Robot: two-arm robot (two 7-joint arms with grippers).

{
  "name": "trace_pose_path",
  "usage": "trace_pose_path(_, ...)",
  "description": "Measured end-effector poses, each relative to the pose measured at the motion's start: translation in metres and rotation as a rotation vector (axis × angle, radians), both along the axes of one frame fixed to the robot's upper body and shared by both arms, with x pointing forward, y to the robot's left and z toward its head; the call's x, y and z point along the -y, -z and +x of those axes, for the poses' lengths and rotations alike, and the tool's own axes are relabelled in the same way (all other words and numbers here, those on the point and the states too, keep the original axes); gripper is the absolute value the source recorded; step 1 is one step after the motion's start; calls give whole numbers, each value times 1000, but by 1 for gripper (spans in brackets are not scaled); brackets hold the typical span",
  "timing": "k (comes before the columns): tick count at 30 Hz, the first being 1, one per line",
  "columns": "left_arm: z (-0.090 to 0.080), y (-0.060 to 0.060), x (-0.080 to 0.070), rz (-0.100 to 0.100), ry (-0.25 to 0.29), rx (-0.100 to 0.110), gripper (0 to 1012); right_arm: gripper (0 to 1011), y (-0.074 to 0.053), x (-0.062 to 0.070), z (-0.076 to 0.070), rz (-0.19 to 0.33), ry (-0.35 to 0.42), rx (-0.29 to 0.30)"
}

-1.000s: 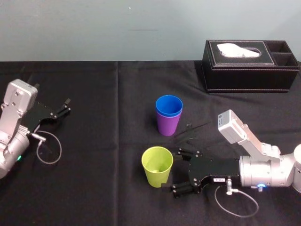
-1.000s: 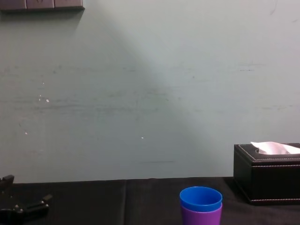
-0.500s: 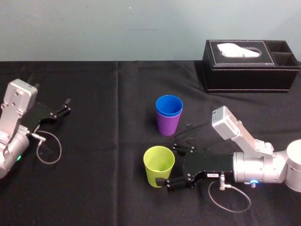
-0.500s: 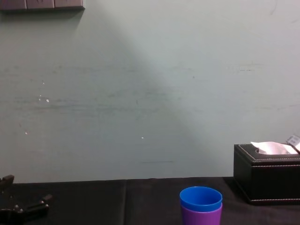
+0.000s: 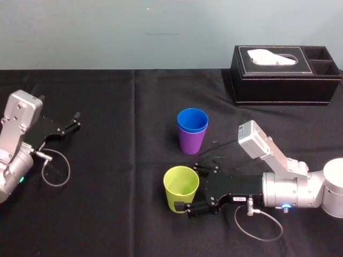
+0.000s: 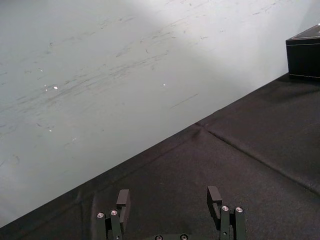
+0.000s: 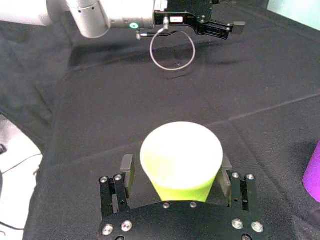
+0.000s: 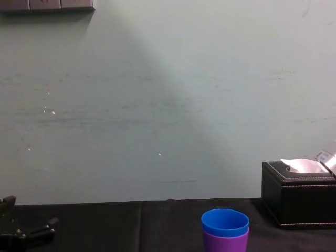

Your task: Stack the three plastic cups sequentially using one hand.

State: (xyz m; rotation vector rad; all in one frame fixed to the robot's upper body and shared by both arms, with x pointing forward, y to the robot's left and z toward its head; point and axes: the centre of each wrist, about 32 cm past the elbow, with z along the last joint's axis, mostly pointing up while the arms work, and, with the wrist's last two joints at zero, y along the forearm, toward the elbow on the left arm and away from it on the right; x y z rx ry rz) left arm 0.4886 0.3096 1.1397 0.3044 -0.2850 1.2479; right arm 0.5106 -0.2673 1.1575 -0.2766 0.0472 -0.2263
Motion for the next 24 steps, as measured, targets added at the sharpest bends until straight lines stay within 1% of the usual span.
trace_pose_path(4, 0, 0, 0, 0, 0, 0, 1011, 935, 0, 0, 0, 0, 0, 0)
trace_pose_path(6, 0, 0, 0, 0, 0, 0, 1011, 862, 0, 0, 0, 0, 0, 0)
trace_pose_path(7, 0, 0, 0, 0, 0, 0, 1011, 862, 0, 0, 0, 0, 0, 0)
trace_pose_path(8, 0, 0, 0, 0, 0, 0, 1011, 815, 0, 0, 0, 0, 0, 0)
trace_pose_path(11, 0, 0, 0, 0, 0, 0, 1011, 773, 0, 1, 0, 0, 0, 0)
trace_pose_path(18, 0, 0, 0, 0, 0, 0, 1011, 739, 0, 1, 0, 1, 1, 0)
trace_pose_path(24, 0, 0, 0, 0, 0, 0, 1011, 736, 0, 1, 0, 1, 1, 0)
